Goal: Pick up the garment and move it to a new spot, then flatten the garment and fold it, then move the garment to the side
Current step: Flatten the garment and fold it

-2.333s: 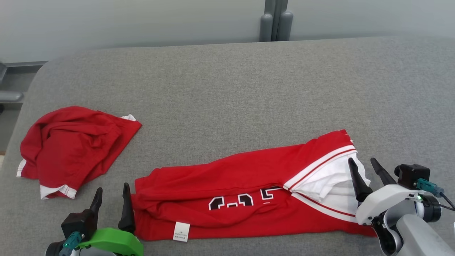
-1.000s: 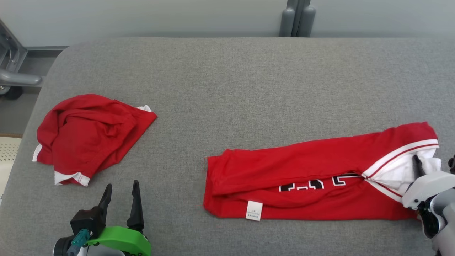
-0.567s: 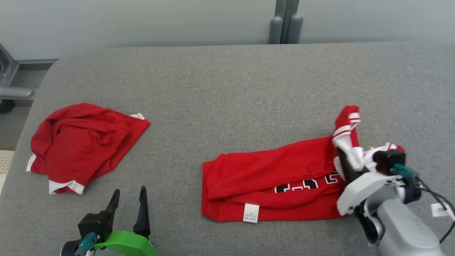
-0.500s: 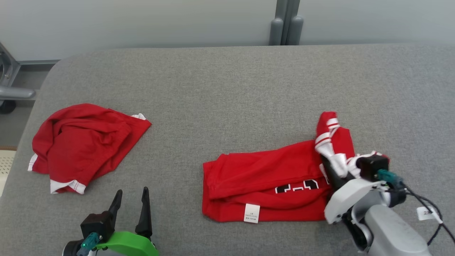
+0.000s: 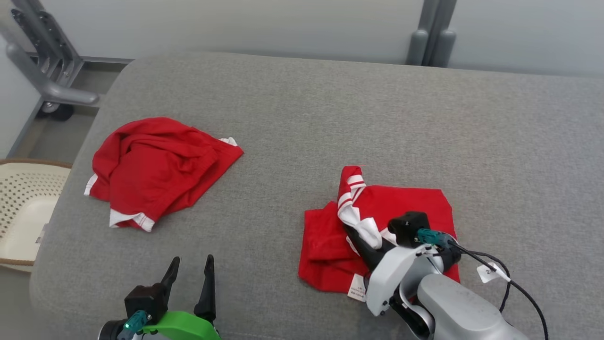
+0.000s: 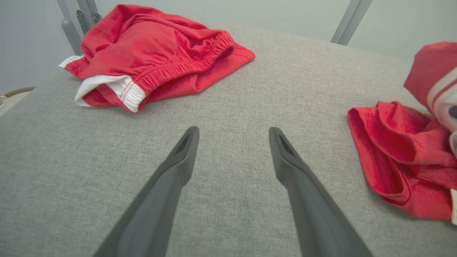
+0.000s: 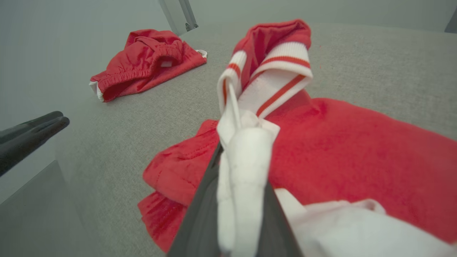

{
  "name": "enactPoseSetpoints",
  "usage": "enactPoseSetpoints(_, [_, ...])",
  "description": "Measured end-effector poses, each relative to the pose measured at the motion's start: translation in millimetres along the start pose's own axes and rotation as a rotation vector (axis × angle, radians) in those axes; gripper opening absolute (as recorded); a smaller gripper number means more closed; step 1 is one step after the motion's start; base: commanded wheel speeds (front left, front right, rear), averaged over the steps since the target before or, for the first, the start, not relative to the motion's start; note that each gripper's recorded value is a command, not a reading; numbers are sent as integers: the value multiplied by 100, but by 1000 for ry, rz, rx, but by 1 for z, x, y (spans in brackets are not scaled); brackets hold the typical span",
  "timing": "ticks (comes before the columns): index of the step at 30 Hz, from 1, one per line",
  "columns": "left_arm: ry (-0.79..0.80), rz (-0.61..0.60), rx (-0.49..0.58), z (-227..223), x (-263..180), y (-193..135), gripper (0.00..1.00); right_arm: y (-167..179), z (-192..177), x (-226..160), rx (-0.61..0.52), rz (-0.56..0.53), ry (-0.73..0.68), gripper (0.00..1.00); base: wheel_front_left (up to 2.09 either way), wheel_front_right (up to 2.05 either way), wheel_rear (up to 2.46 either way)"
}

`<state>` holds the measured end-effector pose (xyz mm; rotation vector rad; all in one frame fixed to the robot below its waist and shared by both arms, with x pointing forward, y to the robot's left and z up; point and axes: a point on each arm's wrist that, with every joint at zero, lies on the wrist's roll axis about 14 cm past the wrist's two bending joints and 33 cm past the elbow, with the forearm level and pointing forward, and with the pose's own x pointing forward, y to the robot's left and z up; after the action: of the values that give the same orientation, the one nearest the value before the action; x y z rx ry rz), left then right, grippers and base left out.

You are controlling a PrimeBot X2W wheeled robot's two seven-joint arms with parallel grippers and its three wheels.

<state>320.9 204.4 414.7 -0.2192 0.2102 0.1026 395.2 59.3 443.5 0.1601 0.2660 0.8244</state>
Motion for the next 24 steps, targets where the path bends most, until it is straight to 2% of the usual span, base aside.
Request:
enactPoseSetpoints(2, [0,22,-4,0,-4,7,100,11,-3,8,-3,34,17,0,0,0,0])
enactPoseSetpoints(3, [0,34,-6,-1,-6,10,100,16,-5,12,1,45,26,14,0,0,0])
enactPoseSetpoints(4, [0,44,-7,-1,-8,13,100,18,-8,14,8,50,36,100,0,0,0])
enactPoseSetpoints(7, [0,71,-11,-2,-12,21,100,21,-3,21,39,54,22,100,0,0,0])
enactPoseSetpoints(10, [-2,83,-14,-1,-11,25,100,13,30,25,84,35,-83,100,0,0,0])
enactPoseSetpoints(13, [-5,74,-14,1,-8,23,100,-22,66,13,116,-50,-208,100,0,0,0])
enactPoseSetpoints(15, [-5,55,-14,1,-4,19,100,-51,76,-5,124,-132,-261,100,0,0,0])
enactPoseSetpoints(20, [3,12,-9,0,4,7,100,-110,49,-52,135,-338,-236,100,0,0,0])
enactPoseSetpoints(24, [4,-10,-7,1,9,1,100,-119,19,-69,165,-398,-173,100,0,0,0])
